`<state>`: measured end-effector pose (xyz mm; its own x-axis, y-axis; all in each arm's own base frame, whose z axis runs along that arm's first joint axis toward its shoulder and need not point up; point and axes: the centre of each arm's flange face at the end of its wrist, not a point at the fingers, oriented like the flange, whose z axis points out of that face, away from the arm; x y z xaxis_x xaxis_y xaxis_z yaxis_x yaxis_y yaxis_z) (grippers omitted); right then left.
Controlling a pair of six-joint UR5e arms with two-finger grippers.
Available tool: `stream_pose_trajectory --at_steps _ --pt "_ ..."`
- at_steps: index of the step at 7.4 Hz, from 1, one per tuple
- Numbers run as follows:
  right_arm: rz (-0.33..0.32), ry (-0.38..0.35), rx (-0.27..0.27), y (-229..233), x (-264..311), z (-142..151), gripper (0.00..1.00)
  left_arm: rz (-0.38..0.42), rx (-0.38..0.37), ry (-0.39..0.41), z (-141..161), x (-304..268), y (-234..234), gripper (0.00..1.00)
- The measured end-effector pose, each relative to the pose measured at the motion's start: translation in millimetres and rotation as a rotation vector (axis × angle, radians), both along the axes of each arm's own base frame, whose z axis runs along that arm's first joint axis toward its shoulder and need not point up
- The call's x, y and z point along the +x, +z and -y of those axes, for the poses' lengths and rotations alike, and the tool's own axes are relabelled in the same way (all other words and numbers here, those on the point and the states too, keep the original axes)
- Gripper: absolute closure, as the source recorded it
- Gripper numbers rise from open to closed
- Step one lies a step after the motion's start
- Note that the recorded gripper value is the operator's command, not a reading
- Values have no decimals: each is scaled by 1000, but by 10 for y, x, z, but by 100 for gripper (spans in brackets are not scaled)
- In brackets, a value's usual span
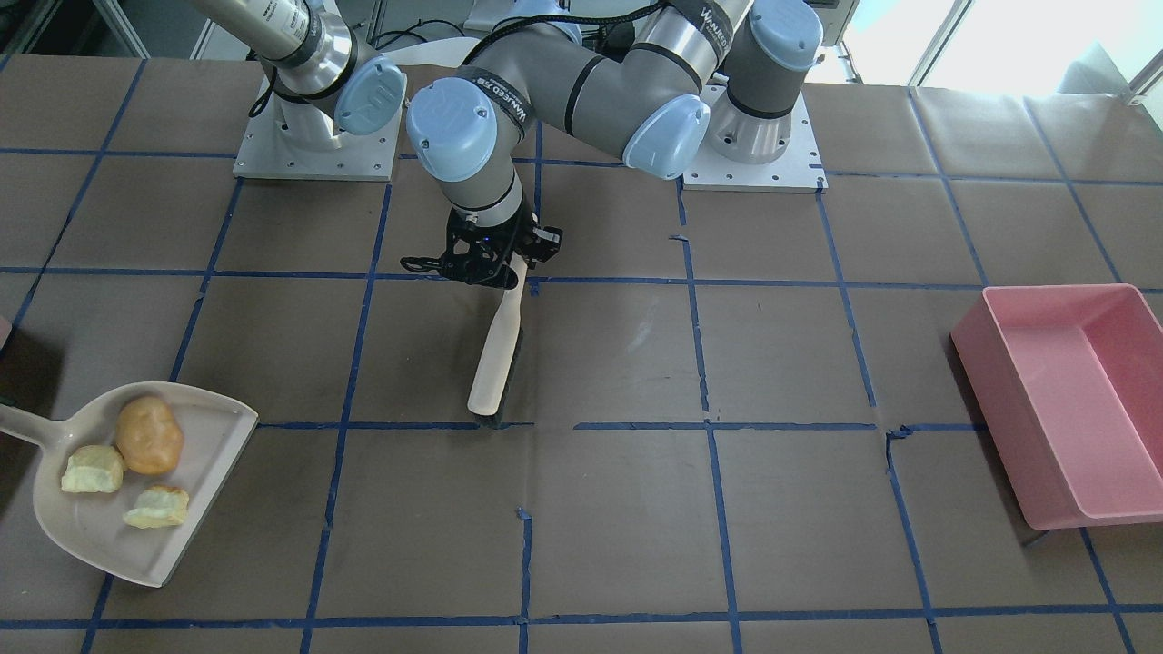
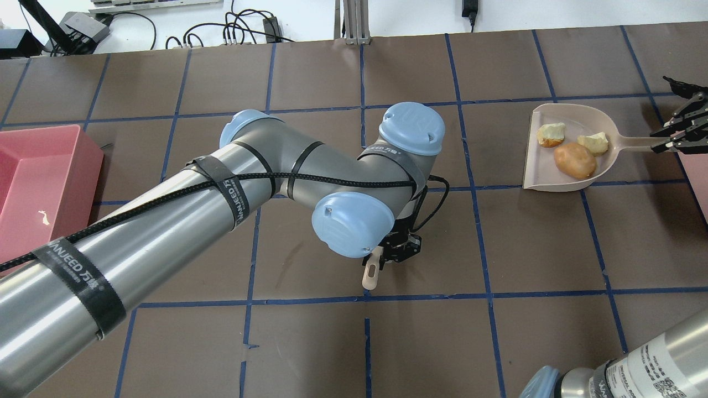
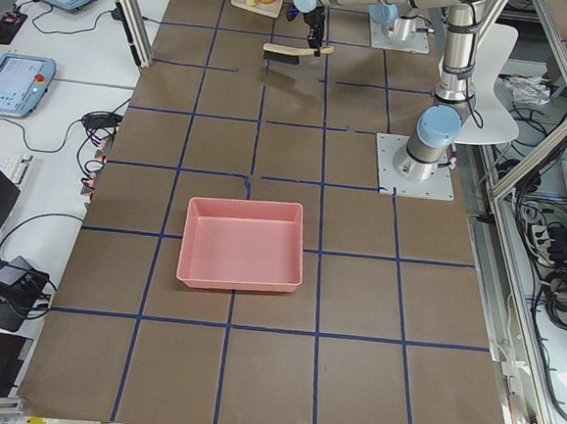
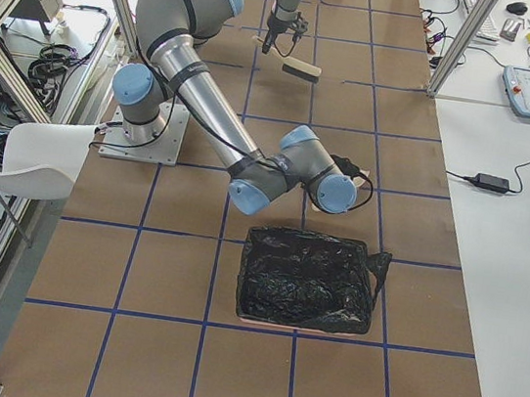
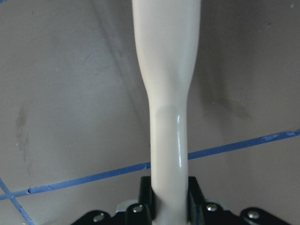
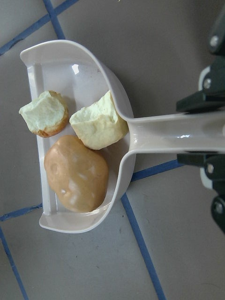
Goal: Sweep and dump trash in nearest bin
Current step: 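Pull the brush back toward the robot with the left gripper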
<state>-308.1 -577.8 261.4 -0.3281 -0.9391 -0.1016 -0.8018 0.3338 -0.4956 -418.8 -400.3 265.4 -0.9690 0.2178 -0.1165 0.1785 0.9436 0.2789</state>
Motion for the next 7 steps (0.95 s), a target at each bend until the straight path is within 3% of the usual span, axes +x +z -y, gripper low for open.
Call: stream_pose_trajectory --at_steps 3,7 --pt "32 -12 -17 38 27 9 98 30 -1 95 -146 115 -13 100" --pt "56 -19 -37 61 49 24 99 23 -8 104 -273 197 -55 100"
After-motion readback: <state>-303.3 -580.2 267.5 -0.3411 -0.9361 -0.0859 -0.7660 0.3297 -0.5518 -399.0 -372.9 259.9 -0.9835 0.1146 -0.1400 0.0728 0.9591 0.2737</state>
